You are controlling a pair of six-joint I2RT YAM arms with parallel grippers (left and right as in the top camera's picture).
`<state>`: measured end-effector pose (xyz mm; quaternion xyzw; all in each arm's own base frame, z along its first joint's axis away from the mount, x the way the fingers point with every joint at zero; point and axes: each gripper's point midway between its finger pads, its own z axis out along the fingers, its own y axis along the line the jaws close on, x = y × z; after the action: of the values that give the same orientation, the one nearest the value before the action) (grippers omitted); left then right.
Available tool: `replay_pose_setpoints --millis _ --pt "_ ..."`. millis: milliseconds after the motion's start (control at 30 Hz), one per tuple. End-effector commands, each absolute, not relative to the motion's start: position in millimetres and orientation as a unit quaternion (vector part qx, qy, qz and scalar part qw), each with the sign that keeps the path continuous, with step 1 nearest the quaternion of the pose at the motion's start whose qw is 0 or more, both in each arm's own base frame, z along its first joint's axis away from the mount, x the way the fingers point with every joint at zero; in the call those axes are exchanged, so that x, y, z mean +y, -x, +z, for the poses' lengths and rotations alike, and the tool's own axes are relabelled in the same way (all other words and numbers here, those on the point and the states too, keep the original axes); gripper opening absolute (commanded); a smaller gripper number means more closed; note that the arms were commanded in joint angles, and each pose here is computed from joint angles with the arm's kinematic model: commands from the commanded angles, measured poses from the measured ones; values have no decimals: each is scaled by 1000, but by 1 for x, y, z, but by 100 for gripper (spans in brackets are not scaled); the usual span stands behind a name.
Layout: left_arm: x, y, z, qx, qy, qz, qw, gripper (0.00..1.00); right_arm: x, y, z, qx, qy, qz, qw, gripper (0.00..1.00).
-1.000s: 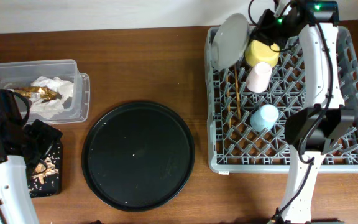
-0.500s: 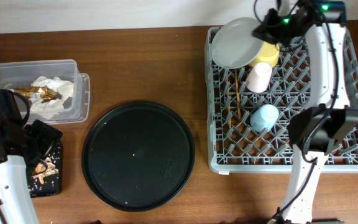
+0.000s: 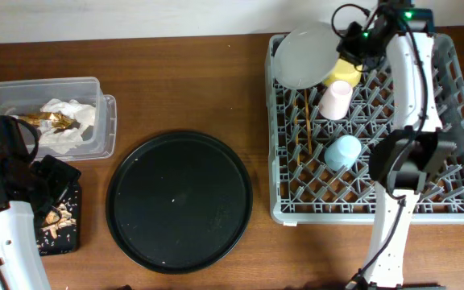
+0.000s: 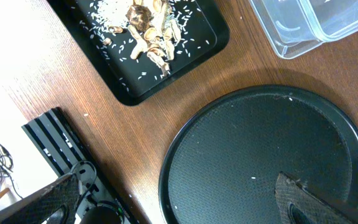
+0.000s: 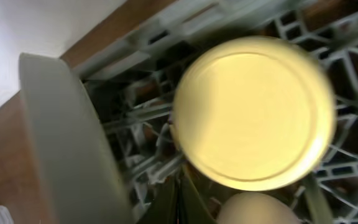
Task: Sort waste into correct bins and load items into the dishwasher rack
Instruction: 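Lift the plate to the rack and stand it upright at back-left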
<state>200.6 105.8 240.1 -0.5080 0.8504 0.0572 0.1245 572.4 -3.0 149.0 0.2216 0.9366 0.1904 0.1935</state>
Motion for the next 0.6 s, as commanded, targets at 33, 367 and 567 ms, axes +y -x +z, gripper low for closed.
replay_pose_setpoints --millis 33,367,567 --pt "108 -201 244 846 513 56 132 99 24 -574 158 937 -161 240 199 4" --pt "108 -201 244 846 513 56 132 99 102 -555 231 888 -8 404 217 4" --pt "108 -201 244 846 513 56 132 99 95 -536 244 916 -25 334 219 4"
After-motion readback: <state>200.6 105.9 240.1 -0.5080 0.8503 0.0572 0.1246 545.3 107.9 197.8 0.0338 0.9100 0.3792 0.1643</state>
